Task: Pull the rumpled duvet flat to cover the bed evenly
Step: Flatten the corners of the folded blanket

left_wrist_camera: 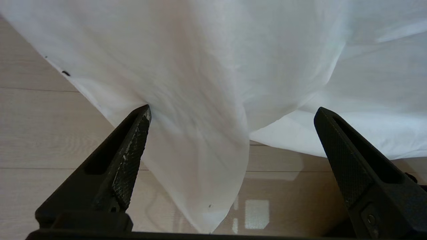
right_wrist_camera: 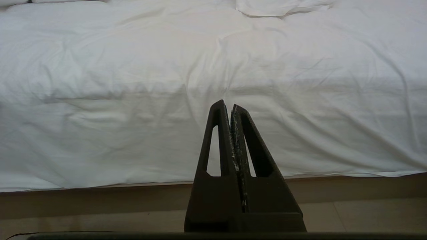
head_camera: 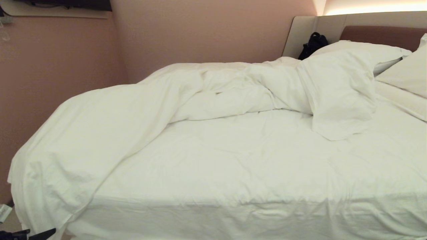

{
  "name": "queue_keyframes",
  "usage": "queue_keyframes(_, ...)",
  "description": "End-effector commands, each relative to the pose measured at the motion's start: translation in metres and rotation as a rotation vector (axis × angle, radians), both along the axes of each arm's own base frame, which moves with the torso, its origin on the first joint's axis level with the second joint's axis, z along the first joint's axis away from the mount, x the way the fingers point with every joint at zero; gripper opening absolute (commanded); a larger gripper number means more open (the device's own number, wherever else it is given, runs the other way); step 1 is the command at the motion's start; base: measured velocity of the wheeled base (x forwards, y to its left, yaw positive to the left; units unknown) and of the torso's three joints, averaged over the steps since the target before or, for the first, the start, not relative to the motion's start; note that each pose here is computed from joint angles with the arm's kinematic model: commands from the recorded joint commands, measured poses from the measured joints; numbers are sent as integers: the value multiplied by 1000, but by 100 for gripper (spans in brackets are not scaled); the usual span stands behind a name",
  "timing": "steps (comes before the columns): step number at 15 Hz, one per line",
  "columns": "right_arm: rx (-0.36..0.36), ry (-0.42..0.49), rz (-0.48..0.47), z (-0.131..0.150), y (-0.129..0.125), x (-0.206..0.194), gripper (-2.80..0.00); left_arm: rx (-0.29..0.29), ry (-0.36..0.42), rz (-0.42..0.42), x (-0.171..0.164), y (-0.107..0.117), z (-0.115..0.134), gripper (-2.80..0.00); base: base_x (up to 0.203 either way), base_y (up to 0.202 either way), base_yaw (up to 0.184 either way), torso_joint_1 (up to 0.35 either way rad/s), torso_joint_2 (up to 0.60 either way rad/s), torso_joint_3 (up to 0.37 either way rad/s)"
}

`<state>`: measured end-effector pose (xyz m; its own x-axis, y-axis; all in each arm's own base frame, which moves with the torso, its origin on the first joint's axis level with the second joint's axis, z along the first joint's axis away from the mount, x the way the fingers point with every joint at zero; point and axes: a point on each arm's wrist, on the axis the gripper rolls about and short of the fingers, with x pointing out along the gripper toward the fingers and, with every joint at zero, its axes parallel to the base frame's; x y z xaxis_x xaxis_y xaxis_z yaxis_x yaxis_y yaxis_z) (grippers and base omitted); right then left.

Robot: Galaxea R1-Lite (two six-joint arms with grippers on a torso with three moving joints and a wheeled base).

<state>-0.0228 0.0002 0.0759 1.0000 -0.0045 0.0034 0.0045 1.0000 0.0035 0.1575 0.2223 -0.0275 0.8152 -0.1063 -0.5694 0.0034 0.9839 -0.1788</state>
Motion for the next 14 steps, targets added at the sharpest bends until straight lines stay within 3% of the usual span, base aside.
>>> queue_keyframes(1,0,-1,0,0,0,0,-280,2,-4,-8,2,1,-3,0,0,0,0,0,0,0)
queue_keyframes(7,0,-1,0,0,0,0,-280,32,19,1,7,4,-7,0,0,0,0,0,0,0)
queue_keyframes(10,0,-1,0,0,0,0,-280,92,17,20,8,6,-15,0,0,0,0,0,0,0)
queue_keyframes(11,0,-1,0,0,0,0,-280,117,14,22,10,6,-19,-280,0,0,0,0,0,0)
queue_keyframes(14,0,-1,0,0,0,0,-280,202,-12,38,12,4,-34,-280,0,0,0,0,0,0)
